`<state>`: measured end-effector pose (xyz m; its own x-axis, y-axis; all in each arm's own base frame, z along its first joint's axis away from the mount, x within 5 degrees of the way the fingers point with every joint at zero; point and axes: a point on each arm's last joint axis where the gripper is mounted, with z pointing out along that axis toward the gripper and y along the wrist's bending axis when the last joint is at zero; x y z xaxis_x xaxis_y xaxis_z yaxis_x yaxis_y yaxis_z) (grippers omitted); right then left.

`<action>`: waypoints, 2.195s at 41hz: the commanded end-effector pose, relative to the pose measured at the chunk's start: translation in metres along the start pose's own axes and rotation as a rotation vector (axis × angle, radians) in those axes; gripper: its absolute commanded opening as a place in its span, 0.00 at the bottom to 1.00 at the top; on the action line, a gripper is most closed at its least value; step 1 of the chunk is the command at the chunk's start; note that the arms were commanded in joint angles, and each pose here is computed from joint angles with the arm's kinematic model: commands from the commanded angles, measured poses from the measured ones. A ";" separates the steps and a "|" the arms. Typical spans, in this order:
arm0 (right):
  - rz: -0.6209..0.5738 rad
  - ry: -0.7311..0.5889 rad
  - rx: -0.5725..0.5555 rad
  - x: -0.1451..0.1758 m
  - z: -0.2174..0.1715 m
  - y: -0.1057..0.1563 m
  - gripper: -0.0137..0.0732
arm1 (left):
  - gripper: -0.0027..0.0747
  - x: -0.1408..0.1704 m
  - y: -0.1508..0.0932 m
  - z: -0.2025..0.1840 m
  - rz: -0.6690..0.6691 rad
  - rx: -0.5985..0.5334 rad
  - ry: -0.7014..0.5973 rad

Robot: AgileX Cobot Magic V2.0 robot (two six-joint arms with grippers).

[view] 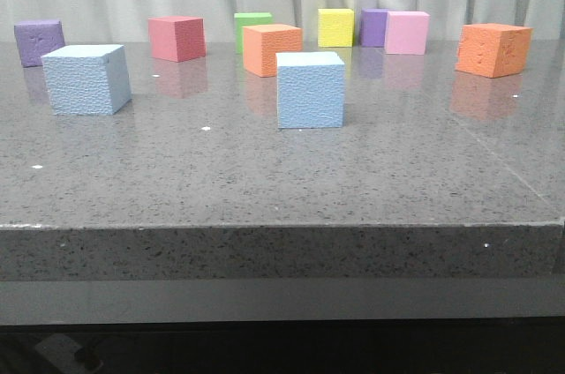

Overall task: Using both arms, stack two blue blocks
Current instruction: 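Set the cube down, open the right gripper and withdraw, then lower the left gripper onto the other light-blue cube and grasp it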

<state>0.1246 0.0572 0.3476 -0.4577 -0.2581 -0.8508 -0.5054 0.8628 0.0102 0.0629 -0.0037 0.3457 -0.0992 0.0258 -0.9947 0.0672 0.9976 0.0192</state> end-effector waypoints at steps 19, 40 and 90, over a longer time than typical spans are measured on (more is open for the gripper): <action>0.000 -0.101 0.022 -0.013 -0.006 -0.002 0.86 | 0.52 -0.018 -0.001 0.001 -0.007 0.010 -0.127; 0.000 -0.101 0.022 -0.013 -0.006 -0.002 0.86 | 0.66 -0.051 -0.015 0.059 0.126 0.127 0.192; 0.000 -0.101 0.022 -0.013 -0.006 -0.002 0.86 | 0.78 -0.035 -0.087 0.328 0.038 0.044 0.867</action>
<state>0.1250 0.0571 0.3468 -0.4548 -0.2600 -0.8518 -0.5057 0.8627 0.0066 0.3851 -0.1112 0.3234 -0.8569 0.1524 -0.4925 0.1499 0.9877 0.0447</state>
